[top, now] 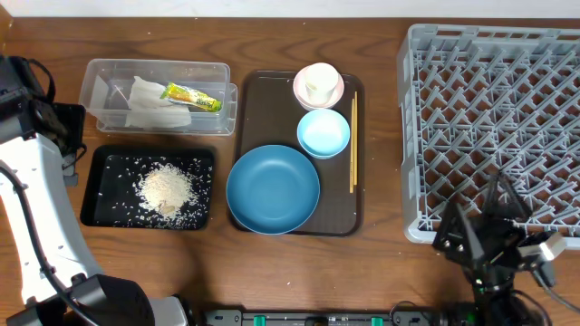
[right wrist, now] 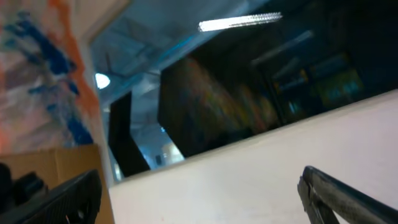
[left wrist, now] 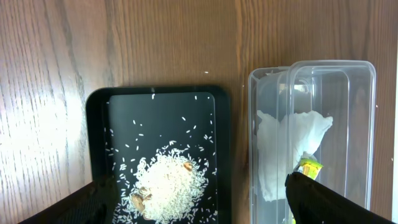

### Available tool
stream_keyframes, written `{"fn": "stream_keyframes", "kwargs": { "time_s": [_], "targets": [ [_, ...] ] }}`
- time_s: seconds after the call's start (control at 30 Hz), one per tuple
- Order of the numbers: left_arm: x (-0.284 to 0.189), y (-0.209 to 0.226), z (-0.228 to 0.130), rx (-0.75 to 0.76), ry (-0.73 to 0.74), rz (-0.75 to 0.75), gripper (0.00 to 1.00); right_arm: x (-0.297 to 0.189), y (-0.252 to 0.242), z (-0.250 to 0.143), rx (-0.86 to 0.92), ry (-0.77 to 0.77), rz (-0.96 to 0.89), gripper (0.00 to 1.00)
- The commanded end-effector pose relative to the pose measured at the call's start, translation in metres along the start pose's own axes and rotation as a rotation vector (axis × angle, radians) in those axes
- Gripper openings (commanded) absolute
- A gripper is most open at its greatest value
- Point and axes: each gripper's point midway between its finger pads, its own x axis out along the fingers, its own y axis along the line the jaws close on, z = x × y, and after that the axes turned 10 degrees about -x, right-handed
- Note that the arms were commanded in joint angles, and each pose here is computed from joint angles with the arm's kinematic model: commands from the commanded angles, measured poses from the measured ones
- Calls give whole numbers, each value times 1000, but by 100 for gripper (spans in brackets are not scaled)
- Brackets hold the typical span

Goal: Sort waste into correct bins and load items into the dishwasher rack
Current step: 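Reach the right gripper toward the small light-blue bowl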

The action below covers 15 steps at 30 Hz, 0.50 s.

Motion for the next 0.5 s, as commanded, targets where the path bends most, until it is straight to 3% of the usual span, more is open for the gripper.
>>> {"fn": "stream_keyframes", "kwargs": {
  "time_s": [0.0,0.17,0.47],
  "targets": [
    [1,2,2,1,-5,9,88,23,8,26,-56,23,7,99],
    [1,2,2,1,-5,9,88,72,22,0,-142,331,155,99],
    [1,2,2,1,-5,9,88,147,29,-75,15,830,404,99]
  ]
}}
